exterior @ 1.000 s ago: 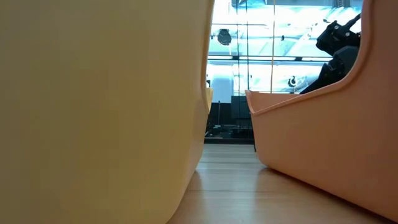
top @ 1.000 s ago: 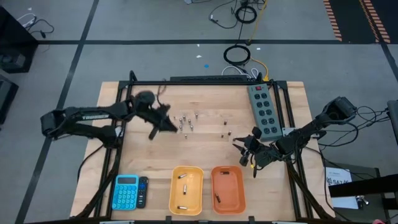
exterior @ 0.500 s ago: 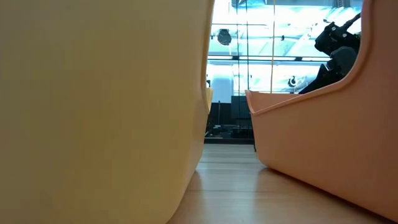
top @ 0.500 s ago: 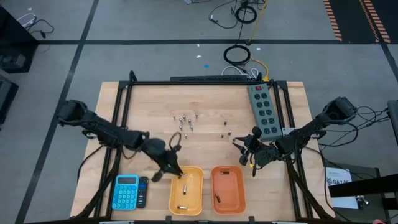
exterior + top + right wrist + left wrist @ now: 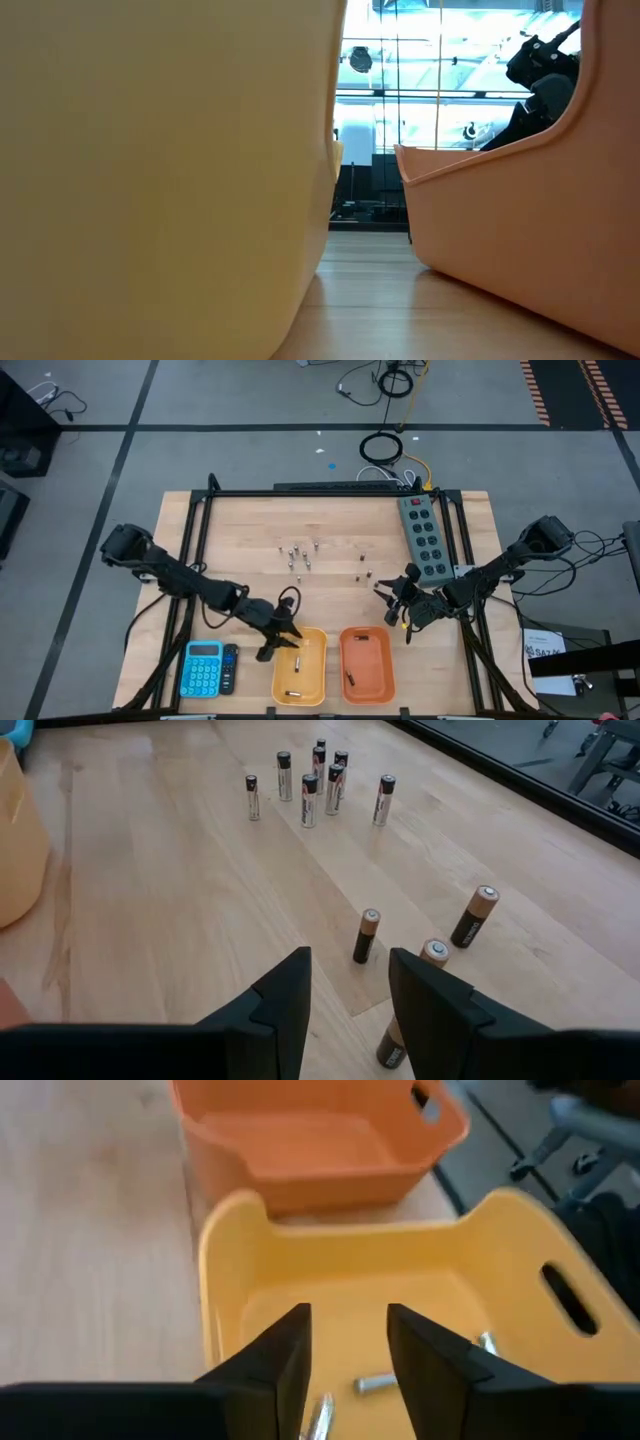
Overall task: Sort batteries
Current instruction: Put the silver battery into the yellow bin
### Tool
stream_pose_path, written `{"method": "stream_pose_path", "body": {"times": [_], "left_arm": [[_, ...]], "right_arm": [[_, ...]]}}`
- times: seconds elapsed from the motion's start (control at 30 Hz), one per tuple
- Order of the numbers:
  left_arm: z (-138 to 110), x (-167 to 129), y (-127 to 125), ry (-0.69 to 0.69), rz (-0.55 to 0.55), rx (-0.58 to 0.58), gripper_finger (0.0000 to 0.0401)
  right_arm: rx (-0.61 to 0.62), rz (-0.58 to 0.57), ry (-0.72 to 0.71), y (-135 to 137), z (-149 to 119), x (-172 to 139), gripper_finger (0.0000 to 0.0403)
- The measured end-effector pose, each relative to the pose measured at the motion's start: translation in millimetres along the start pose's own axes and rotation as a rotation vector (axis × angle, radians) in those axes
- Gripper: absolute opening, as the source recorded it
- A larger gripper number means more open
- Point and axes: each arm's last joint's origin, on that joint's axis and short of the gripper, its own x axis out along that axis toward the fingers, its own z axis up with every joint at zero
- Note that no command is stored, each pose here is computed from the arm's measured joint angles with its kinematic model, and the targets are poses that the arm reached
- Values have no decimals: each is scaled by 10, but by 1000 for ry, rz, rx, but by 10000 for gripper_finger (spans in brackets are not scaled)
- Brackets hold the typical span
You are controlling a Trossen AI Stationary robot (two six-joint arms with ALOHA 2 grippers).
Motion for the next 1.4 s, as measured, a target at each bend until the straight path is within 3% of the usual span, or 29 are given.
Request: {"method": "stream_pose_path", "body": {"times": [0.1, 0.17, 0.37, 0.5, 0.73, 0.93, 1.2, 1.4], "left_arm": [[92, -121, -26, -50, 14, 32, 146], [142, -247, -30, -68, 84, 64, 147], [89, -700, 106, 35, 500, 117, 148], [-130, -859, 270, 40, 581, 71, 149], [-668, -957, 702, 28, 725, -146, 150], [-852, -1043, 975, -18, 805, -253, 150], [-855, -1076, 1240, -58, 797, -294, 152], [-930, -1004, 1383, -27, 796, -320, 191]], "right_arm": [[0, 0, 0, 0, 0, 0, 128], [0, 4, 2, 1, -1, 0, 128], [0, 4, 3, 1, -1, 0, 128], [-2, 7, 5, 2, -2, 0, 128], [-8, 19, 12, 6, -4, 0, 128], [-13, 19, 12, 6, -4, 0, 128], [-32, 25, 1, 13, 10, 1, 128], [-31, 30, -4, 18, 18, 1, 128]]}}
